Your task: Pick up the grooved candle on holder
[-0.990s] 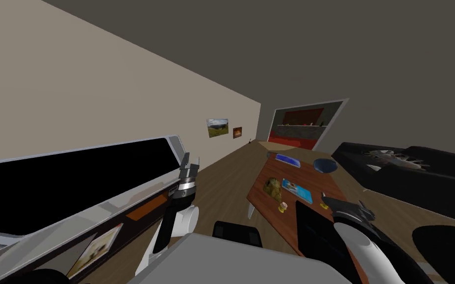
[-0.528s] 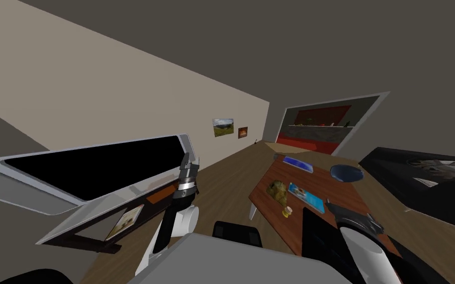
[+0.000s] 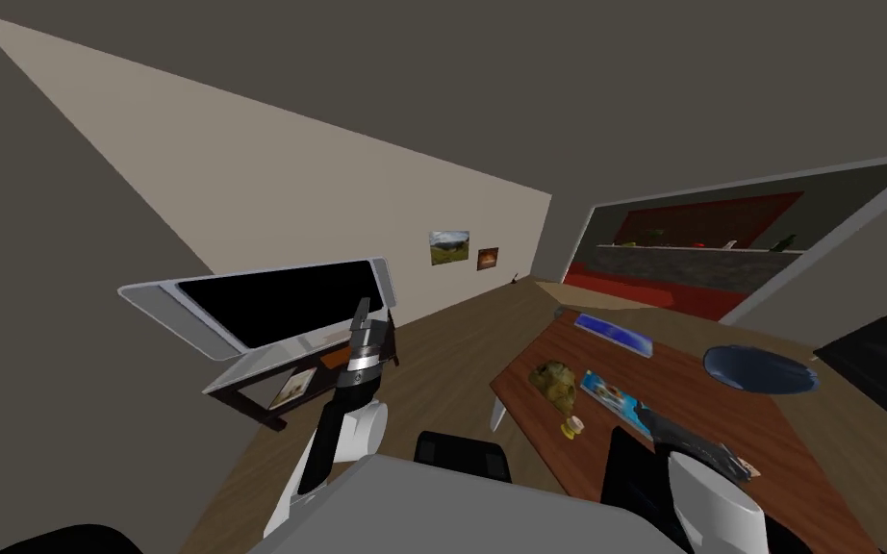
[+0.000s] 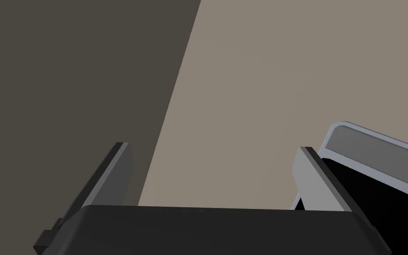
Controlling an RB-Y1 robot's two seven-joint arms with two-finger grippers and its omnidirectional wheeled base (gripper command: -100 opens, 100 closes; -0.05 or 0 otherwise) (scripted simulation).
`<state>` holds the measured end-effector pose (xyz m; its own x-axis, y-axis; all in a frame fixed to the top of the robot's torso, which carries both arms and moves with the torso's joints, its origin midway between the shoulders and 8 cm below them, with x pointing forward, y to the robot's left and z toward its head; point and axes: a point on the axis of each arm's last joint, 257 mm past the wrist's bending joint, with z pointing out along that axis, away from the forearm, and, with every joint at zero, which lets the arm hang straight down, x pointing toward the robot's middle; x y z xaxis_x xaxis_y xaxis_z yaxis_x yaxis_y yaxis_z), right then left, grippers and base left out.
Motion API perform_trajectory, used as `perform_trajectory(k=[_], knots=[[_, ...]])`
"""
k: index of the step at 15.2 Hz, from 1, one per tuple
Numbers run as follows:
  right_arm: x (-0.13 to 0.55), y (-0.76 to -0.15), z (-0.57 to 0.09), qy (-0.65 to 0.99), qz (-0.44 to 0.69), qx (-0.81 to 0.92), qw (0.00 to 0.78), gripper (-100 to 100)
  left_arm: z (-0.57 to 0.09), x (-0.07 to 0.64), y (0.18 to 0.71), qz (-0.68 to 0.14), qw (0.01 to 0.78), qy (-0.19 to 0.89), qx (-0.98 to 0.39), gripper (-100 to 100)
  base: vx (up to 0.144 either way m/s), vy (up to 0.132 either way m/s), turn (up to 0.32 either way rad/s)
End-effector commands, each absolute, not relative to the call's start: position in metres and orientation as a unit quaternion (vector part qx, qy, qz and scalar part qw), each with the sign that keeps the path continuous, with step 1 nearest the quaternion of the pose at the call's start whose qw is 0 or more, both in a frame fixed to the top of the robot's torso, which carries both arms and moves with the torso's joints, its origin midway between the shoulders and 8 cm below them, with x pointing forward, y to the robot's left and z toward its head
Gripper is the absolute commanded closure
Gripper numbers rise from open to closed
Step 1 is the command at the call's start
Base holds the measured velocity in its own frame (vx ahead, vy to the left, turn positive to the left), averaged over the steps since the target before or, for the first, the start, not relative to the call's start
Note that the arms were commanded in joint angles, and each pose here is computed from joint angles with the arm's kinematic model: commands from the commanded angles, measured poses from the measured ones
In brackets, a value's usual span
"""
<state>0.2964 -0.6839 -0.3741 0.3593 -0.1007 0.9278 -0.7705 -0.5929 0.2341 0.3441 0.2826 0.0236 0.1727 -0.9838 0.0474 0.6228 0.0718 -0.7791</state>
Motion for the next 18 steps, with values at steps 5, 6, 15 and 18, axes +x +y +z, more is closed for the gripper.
perform_trajectory(k=[5,6,15,18], knots=[[0.28,-0.673,-0.425,-0.381,0.464,0.746,0.287,-100,0.024,0.344,0.283,-0.587,0.684,0.262,-0.345,0,-0.045,-0.041,0.208],[0.28,-0.673,-0.425,-0.38,0.464,0.747,0.288,-100,0.024,0.344,0.283,-0.588,0.684,0.262,-0.345,0,-0.061,-0.049,0.261],[0.269,-0.652,-0.465,-0.463,0.448,0.729,0.231,-100,0.024,0.344,0.283,-0.587,0.684,0.262,-0.345,0,-0.038,-0.034,0.137],[0.262,-0.625,-0.501,-0.52,0.425,0.717,0.187,-100,0.024,0.344,0.283,-0.587,0.684,0.262,-0.345,0,-0.043,-0.033,0.237]])
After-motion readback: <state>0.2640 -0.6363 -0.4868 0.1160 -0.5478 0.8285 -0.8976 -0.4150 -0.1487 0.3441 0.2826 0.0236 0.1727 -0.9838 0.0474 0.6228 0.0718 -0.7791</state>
